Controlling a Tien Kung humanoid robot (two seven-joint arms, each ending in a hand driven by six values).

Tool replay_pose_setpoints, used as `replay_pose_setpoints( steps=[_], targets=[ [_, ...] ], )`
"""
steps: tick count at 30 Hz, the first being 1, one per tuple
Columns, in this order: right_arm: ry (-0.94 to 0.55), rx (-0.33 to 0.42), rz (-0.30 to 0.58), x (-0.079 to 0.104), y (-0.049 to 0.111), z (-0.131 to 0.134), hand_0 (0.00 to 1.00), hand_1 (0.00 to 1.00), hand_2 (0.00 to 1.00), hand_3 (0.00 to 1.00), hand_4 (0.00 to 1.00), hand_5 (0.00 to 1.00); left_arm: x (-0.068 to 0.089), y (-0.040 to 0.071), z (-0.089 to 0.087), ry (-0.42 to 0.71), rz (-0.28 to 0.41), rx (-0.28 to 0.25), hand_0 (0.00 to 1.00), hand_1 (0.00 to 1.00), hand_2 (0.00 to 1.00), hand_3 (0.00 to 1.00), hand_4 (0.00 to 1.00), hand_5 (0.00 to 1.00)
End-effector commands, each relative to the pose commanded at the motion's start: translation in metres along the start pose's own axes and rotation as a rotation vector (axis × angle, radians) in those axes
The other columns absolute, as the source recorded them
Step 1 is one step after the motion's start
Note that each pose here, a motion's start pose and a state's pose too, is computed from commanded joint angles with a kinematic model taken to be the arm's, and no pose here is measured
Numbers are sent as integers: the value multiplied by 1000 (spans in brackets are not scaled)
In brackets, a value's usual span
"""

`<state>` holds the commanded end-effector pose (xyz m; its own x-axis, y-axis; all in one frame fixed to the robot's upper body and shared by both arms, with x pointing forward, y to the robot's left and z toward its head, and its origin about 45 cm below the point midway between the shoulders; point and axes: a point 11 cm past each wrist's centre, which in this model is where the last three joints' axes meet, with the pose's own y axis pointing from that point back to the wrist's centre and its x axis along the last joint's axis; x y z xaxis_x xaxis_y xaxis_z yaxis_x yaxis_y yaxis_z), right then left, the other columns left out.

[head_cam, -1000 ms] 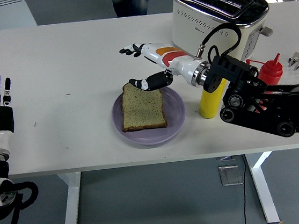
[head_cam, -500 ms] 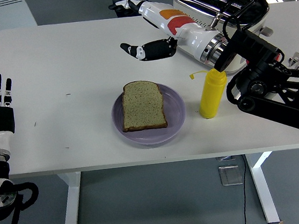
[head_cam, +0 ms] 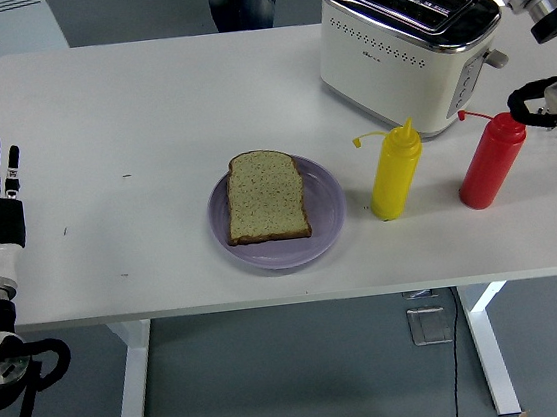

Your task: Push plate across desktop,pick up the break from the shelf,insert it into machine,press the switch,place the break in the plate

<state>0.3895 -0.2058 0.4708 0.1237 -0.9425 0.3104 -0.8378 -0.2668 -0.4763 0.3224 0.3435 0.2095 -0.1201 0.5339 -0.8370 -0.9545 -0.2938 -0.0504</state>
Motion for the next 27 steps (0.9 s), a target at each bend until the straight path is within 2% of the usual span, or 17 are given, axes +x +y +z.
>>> replay_pose_setpoints(
  steps=[4, 8, 10, 13, 20, 27],
  targets=[
    [-157, -62, 107, 35, 9, 16, 806, 744, 769, 754, 575, 310, 0, 0, 0, -1, 1, 1, 870, 878, 880, 780, 533, 998],
    [-301, -115, 258, 78, 25, 39, 797, 741, 760, 746, 569, 321, 0, 0, 0, -1, 1, -1, 870, 878, 880, 780, 533, 998],
    [-335, -128, 305, 91, 32, 46, 797, 741, 760, 746, 569, 321, 0, 0, 1, -1, 0, -1, 870, 878, 880, 780, 533, 998],
    [-391, -167, 395, 112, 50, 67, 797, 737, 759, 748, 536, 335, 0, 0, 0, 0, 0, -1, 870, 878, 880, 780, 533, 998],
    [-475, -276, 495, 128, 92, 113, 796, 735, 759, 748, 528, 357, -1, 0, -1, 0, -3, 1, 870, 878, 880, 780, 533, 998],
    [-538, -338, 574, 136, 130, 143, 796, 734, 758, 748, 519, 380, -1, 1, -2, 1, -3, 5, 870, 878, 880, 781, 533, 998]
  ],
)
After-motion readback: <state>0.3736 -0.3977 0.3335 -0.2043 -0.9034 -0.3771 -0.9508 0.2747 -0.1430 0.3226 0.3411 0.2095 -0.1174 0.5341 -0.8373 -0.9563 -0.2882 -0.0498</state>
